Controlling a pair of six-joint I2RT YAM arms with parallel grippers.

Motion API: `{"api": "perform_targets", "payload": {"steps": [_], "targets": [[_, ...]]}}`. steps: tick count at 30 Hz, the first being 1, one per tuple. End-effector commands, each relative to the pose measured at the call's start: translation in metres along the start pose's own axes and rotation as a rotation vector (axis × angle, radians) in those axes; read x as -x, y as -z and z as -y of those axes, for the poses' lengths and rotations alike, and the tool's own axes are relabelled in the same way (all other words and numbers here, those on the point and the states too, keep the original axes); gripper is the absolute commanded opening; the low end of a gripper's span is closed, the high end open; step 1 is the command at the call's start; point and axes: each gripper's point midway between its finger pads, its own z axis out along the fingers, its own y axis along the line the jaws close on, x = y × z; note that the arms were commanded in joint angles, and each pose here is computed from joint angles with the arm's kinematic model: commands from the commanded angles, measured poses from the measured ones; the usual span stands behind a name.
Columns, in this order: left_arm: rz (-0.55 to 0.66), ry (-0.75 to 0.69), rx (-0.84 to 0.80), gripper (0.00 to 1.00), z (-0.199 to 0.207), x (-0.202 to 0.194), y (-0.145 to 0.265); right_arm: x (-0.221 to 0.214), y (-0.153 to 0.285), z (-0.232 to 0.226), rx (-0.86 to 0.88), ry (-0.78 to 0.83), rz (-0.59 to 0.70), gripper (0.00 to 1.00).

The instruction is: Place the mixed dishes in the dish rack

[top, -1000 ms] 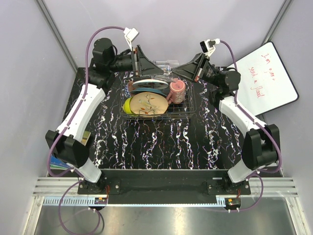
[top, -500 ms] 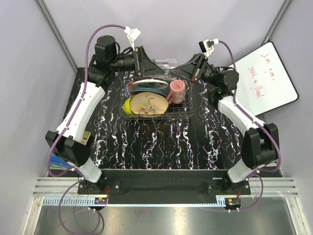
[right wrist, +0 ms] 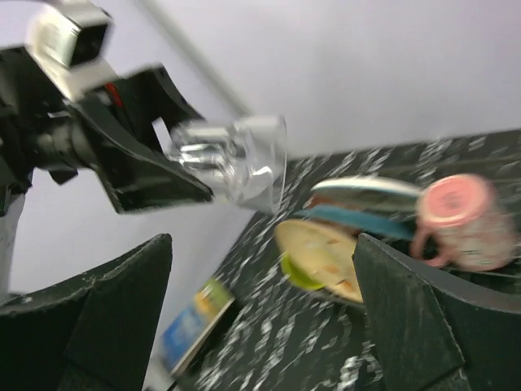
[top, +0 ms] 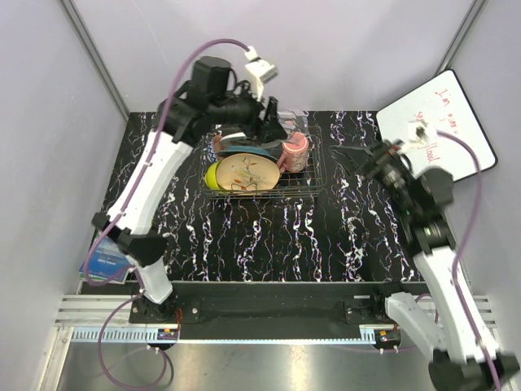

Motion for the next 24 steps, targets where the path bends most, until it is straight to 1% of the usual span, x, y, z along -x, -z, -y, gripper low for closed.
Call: {"api": "perform_targets", "payload": {"steps": [1,6,11,14,20,24], "targets": [[-0.234,-0.065,-0.018,0.0,-0.014,-0.058,-0.047,0.026,0.057,0.061,-0.426,0.193,0.207,1.0],[-0.313,-0.126,-0.064,0.0,-0.014,-0.082,-0.08,0.016,0.073,0.079,-0.538,0.19,0.172,1.0],[-0.397,-0.149,-0.053,0.0,-0.025,-0.111,-0.103,0.007,0.081,0.084,-0.551,0.195,0.156,1.0],[-0.411,-0.155,-0.036,0.0,-0.032,-0.118,-0.113,0.004,0.081,0.085,-0.55,0.202,0.144,0.99],[-0.389,-0.162,0.009,0.0,-0.046,-0.117,-0.129,-0.006,0.083,0.09,-0.548,0.203,0.118,0.99],[-0.392,-0.166,0.031,0.0,-0.057,-0.127,-0.146,-0.01,0.085,0.093,-0.552,0.201,0.113,0.98]]}}
